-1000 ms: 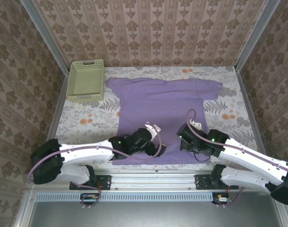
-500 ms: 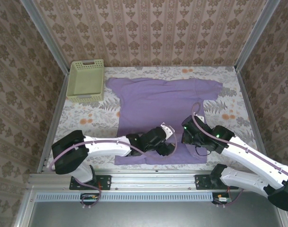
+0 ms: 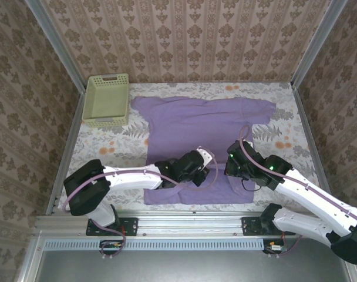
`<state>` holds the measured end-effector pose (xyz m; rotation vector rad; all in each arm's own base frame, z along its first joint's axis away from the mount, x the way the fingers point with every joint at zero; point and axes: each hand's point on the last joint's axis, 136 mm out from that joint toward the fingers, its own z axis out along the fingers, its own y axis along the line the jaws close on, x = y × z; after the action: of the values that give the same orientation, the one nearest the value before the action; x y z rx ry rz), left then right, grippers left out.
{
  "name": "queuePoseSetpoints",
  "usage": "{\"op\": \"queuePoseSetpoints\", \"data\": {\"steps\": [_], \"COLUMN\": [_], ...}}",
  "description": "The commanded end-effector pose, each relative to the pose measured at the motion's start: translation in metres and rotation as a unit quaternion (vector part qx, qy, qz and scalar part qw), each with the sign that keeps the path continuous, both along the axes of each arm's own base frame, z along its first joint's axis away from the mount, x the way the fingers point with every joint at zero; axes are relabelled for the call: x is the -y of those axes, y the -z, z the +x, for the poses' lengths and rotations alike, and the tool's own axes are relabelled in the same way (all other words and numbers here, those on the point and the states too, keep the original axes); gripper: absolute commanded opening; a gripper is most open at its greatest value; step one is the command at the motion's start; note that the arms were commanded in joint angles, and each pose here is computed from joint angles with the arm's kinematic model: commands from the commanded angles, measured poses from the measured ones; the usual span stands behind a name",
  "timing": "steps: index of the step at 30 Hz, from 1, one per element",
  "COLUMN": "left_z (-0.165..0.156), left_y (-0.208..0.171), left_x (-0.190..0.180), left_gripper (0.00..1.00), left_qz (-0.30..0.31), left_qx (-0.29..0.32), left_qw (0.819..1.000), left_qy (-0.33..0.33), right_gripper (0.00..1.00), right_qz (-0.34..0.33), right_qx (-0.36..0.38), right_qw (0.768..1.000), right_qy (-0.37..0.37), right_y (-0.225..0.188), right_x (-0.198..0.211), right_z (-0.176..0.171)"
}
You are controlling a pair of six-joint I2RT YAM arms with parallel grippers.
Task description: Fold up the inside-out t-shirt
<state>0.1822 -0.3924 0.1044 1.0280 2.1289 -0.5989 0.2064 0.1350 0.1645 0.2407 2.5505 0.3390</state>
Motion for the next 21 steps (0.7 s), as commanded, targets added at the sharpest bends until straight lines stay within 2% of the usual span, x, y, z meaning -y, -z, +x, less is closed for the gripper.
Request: {"op": "queuePoseSetpoints", "data": {"steps": [1,4,6,7,13,21], "left_z": [0.012,0.024,0.032,0.036,0.053,0.055], "left_y": [-0.017,-0.039,-0.056,-0.063,-0.089,-0.112], "left_x": [0.01,0.009,0.009,0.008,0.002,0.001], "left_gripper": [0.05,0.02,0.01,0.01,0.01,0.02], "left_qz": [-0.031,-0.055,-0.07,-0.078,-0.101,-0.107], "left_qx": [-0.014,-0.018,-0.009,-0.008,-0.008,0.001], "left_qw": [0.999,0.998,0.997,0.997,0.995,0.994], "left_qy": [-0.001,-0.003,-0.004,-0.004,-0.003,0.006], "right_gripper": [0.16,0.37,0.51,0.54,0.6,0.63], "right_qz": [-0.016,-0.028,0.006,0.02,0.058,0.015], "right_qx": [0.024,0.061,0.086,0.093,0.137,0.172], "right_qw": [0.999,0.997,0.994,0.992,0.974,0.96], "right_qy": [-0.015,-0.031,-0.073,-0.086,-0.172,-0.221], "right_y": [-0.01,-0.016,-0.013,-0.007,0.031,0.076], "right_x": [0.004,0.013,-0.002,-0.009,-0.064,-0.099], "right_z": [0.004,0.003,-0.002,-0.005,-0.021,-0.017]}}
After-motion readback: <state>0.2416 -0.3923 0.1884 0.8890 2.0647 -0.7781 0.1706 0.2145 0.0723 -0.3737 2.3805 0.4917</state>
